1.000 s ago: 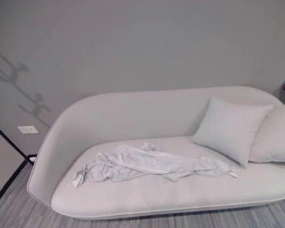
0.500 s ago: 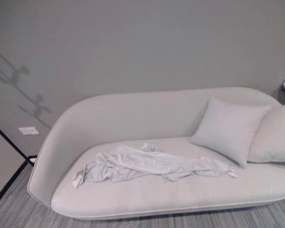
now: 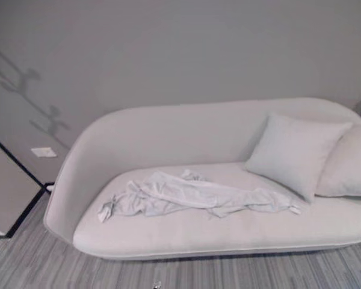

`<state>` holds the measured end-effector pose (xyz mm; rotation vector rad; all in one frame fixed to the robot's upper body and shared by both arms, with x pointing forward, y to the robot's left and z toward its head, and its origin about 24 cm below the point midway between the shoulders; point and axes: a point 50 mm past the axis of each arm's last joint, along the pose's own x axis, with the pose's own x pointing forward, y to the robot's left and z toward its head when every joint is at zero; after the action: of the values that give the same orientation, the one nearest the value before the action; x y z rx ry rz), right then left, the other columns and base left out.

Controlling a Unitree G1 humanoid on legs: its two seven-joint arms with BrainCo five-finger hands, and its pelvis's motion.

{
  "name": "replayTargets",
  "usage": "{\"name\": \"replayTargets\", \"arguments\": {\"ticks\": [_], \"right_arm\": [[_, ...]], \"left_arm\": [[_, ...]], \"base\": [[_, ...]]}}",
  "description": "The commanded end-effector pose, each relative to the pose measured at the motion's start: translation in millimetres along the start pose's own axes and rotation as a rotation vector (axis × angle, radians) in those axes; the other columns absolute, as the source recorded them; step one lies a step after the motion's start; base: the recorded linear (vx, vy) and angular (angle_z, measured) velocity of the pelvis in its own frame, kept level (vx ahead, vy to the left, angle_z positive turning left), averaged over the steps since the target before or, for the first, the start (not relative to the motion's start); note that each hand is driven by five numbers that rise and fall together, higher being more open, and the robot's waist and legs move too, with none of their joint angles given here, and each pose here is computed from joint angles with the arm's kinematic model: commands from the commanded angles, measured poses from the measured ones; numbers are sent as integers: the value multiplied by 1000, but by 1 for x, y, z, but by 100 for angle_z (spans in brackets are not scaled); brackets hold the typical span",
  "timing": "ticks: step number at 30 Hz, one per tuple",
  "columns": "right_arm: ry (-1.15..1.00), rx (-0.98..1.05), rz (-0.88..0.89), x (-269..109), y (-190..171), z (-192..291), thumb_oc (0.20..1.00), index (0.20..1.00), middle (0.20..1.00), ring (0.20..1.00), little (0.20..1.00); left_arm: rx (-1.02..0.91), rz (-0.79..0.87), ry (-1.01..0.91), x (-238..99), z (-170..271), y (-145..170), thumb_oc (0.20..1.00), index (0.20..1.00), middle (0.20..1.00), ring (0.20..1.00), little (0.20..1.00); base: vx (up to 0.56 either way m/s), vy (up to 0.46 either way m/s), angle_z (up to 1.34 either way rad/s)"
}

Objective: Hang the clothes on the sofa on the clothes rack.

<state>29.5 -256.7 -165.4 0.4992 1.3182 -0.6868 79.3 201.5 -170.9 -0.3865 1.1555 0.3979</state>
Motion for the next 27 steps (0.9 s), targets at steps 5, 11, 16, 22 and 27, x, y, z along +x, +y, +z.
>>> {"name": "replayTargets", "arguments": {"ticks": [5,11,16,22,27], "right_arm": [[-10,-99,-27,-1,1,8,1000,1000,1000,1000,1000],[21,-158,3,0,7,0,1000,1000,1000,1000,1000],[-164,-299,48,0,47,38,1000,1000,1000,1000,1000],[-815,-609,6,-52,116,135,1000,1000,1000,1000,1000],[-1159,-762,-151,-103,107,181,1000,1000,1000,1000,1000]], "left_arm": [[105,-91,-35,3,4,-32,1000,1000,1000,1000,1000],[196,-100,-39,4,11,-31,1000,1000,1000,1000,1000],[278,-111,-107,5,31,-40,1000,1000,1000,1000,1000],[179,-102,-218,2,45,-49,1000,1000,1000,1000,1000],[187,-101,-194,1,36,-46,1000,1000,1000,1000,1000]], "base": [[201,343,-17],[196,377,-2],[37,291,-5],[6,266,-25],[117,174,-4]]}}
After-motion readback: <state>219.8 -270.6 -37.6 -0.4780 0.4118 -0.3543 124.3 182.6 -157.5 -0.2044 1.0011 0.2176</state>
